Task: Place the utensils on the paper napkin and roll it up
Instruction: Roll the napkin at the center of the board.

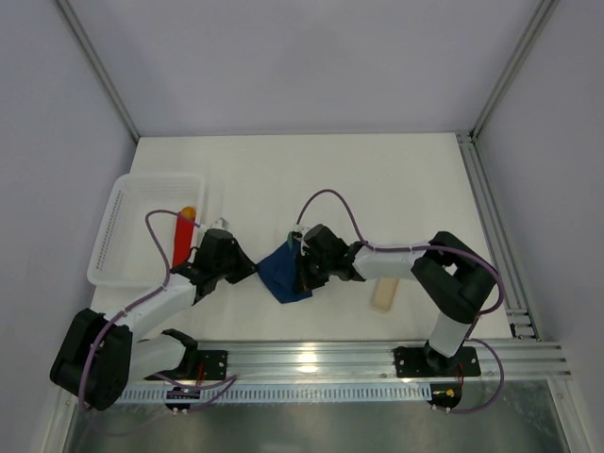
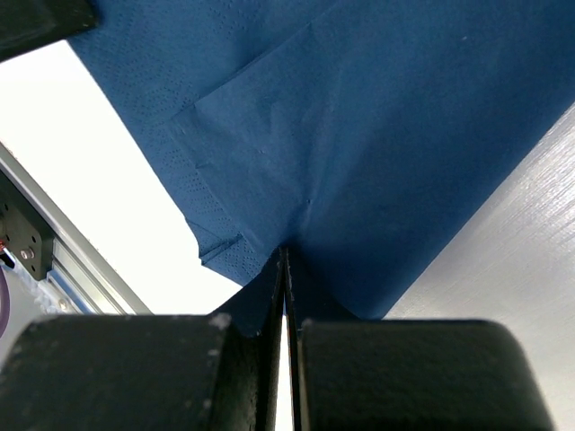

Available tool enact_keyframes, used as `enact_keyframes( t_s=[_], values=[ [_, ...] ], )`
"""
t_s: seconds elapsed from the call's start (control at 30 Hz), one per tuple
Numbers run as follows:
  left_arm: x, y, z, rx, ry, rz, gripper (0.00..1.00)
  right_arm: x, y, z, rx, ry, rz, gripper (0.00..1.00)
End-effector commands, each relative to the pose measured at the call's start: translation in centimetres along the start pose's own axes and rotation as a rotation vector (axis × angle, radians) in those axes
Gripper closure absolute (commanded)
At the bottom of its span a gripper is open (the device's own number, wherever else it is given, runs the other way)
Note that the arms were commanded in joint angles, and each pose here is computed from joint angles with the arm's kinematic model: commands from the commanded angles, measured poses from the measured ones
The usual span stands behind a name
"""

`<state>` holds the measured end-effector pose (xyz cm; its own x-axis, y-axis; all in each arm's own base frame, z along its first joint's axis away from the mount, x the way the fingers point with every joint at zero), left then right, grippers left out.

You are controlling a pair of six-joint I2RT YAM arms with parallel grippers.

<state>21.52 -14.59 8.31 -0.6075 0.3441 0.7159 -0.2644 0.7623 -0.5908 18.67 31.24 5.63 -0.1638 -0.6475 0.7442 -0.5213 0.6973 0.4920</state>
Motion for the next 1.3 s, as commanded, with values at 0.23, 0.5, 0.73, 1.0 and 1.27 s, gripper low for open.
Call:
enact_keyframes(
  t_s=[0.23,0.5,0.73,1.0,1.27],
  values=[
    [1.1,-5.7,-1.8,0.002,-0.025,0.165,1.00,-0.2,-0.4,0.6,0.005,-0.001,0.026,0.96],
    [0.8,-9.0,-0.7,-0.033,-0.013,0.214,1.00,-0.6,-0.7,0.7,0.010,0.007,0.036,0.96],
    [0.8,-10.4,0.6,-0.029,-0.002,0.238,1.00,-0.6,-0.6,0.5,0.014,0.003,0.034,0.96],
    [0.8,-11.1,0.9,-0.019,-0.029,0.248,1.00,0.0,-0.1,-0.3,0.026,-0.028,0.026,0.96],
    [0.6,-10.6,1.2,-0.019,-0.025,0.235,1.00,1.9,1.4,-2.4,0.051,-0.093,0.011,0.96]
  ],
)
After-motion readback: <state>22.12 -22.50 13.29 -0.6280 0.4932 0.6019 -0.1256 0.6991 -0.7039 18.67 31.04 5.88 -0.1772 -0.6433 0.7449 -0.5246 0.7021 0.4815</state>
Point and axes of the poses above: each gripper's point midway between its finger pads, its own x axis back along the fingers, its own y axis along the line the jaws close on, z = x × y, the point moved 5 cm from there along x, back along the fingers, and after that the axes turned 4 degrees about x, right-handed, at the moved point
